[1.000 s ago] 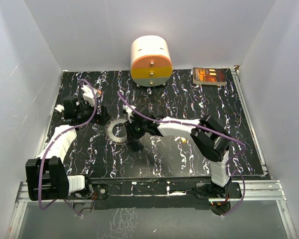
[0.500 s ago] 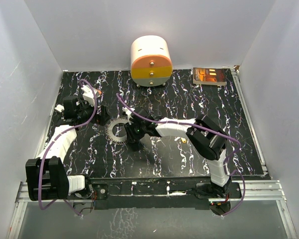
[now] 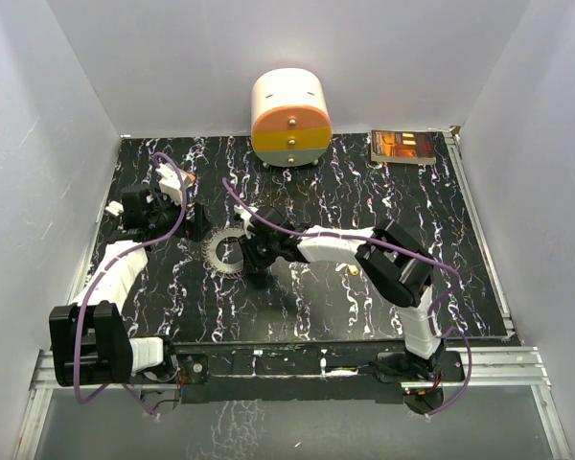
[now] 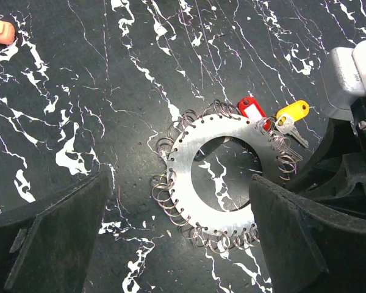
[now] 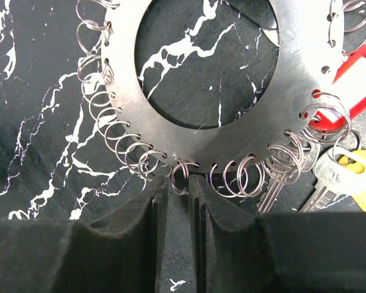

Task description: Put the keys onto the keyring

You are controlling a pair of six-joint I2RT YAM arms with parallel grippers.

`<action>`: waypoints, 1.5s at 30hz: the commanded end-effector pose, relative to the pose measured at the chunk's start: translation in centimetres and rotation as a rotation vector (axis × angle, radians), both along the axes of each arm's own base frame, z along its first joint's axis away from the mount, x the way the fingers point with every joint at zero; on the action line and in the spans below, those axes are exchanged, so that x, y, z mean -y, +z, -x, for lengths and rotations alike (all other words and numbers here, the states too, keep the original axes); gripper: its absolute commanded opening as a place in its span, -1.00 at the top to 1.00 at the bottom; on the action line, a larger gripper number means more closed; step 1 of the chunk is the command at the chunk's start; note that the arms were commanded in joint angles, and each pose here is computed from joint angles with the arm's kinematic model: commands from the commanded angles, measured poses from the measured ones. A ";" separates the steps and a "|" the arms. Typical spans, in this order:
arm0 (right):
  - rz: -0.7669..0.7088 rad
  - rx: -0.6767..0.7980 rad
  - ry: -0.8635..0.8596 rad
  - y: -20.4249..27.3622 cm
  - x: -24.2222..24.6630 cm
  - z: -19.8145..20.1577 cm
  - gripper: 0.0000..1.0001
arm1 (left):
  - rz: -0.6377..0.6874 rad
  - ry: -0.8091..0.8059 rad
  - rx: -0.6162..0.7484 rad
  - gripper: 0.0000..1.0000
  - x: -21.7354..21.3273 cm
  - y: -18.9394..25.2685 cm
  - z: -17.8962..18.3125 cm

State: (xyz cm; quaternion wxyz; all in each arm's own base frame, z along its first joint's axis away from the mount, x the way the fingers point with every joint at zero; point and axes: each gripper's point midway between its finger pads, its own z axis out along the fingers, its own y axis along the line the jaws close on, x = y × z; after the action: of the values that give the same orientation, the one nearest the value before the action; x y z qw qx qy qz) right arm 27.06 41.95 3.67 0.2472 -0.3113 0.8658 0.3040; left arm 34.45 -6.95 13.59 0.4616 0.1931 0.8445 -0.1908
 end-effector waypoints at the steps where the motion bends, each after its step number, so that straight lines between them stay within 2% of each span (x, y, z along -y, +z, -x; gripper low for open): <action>1: -0.098 0.071 0.002 2.7 -2.7 -1.8 0.54 | -0.003 -0.015 0.053 -0.92 0.1 1.3 0.2; 9: -0.092 0.073 -0.004 2.5 -2.6 -1.9 0.85 | -0.002 -0.021 0.052 -0.92 0.2 1.4 0.3; 15: -0.092 0.098 -0.024 3.3 -2.1 -2.2 0.85 | 0.037 -0.076 0.050 -0.92 1.3 3.0 1.0; 24: -0.161 0.183 -0.062 8.2 -2.0 -3.0 0.85 | 0.194 -0.274 0.034 -0.92 4.8 7.8 3.7; 36: -0.262 0.284 -0.102 14.8 -1.5 -3.5 0.85 | 0.260 -0.361 0.063 -0.93 6.1 12.5 5.4; 45: -0.333 0.328 -0.119 19.6 -1.0 -3.2 0.85 | 0.334 -0.421 0.055 -0.94 7.2 13.8 6.4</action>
State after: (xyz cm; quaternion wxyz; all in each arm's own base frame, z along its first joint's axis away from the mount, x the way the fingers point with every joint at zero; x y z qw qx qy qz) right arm 29.70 42.21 15.76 0.3821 -0.2742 0.8183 0.3304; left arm 29.67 -12.94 24.47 0.4499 0.2655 0.7636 -0.3796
